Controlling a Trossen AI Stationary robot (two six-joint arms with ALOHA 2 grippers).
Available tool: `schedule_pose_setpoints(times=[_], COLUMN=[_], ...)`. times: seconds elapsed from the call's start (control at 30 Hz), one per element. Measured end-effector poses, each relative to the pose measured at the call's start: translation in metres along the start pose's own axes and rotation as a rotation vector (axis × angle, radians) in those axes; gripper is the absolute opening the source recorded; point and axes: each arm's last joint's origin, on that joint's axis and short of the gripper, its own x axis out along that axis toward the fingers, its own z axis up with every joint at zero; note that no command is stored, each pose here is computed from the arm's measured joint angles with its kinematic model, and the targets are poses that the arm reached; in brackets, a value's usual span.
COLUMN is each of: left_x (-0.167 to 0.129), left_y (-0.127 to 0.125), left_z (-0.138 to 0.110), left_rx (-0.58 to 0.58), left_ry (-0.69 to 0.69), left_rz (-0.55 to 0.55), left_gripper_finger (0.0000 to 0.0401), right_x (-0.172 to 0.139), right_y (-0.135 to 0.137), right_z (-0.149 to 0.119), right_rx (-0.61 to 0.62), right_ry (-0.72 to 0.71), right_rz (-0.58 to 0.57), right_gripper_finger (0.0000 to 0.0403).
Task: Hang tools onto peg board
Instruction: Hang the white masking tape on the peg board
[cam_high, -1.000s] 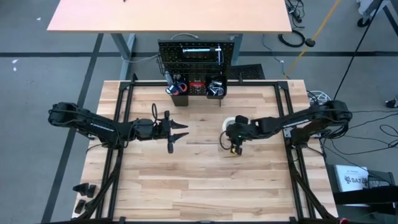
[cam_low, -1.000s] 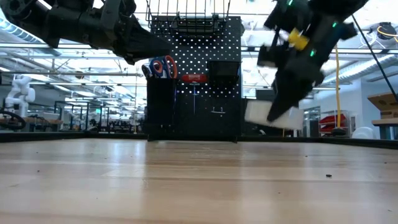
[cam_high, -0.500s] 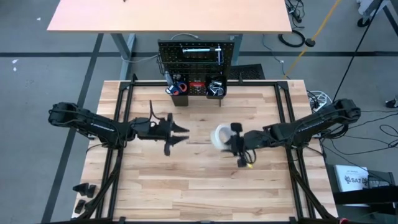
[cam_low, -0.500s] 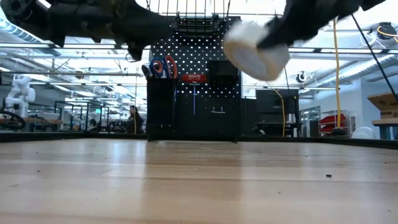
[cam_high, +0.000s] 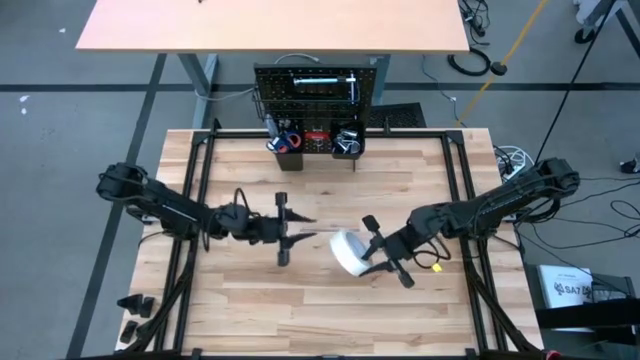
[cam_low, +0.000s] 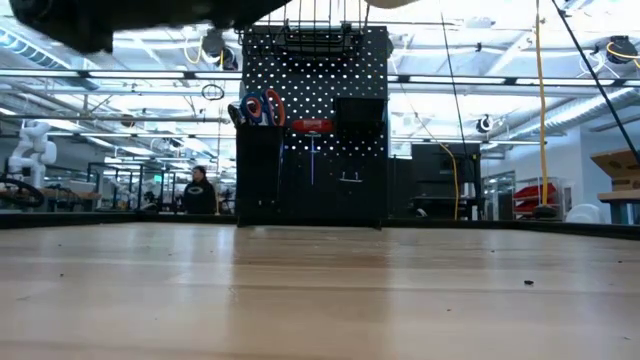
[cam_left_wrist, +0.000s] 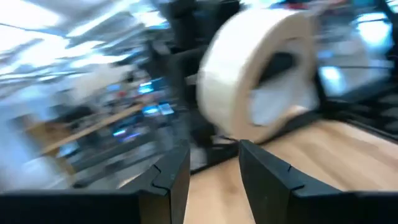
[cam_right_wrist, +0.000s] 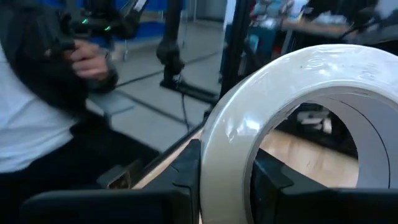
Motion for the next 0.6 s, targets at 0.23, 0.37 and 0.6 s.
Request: schedule_pose_setpoints(times=[0.23,0.37,0.6], left_x=[0.036,0.051,0.060], left_y=[-0.012,-0.017,-0.019], left_z=[0.026,0.029,0.027], left_rx=[0.012,0.035,0.024], left_ry=[0.058,0.119,0.157], left_rz=[0.187,0.269,0.341], left_gripper_finger=[0.0137,0.0137,0.0137], right_x=[0.002,0.002,0.004], right_y=[-0.005,-0.006,-0.007], right_z=[0.008,0.009,0.007], right_rx=[-0.031,-0.033,-0.031], right_ry=[-0.091,-0.094,-0.085], right_rz=[-0.128,-0.150,-0.178], right_gripper_finger=[0.0073,0.0073,0.0073])
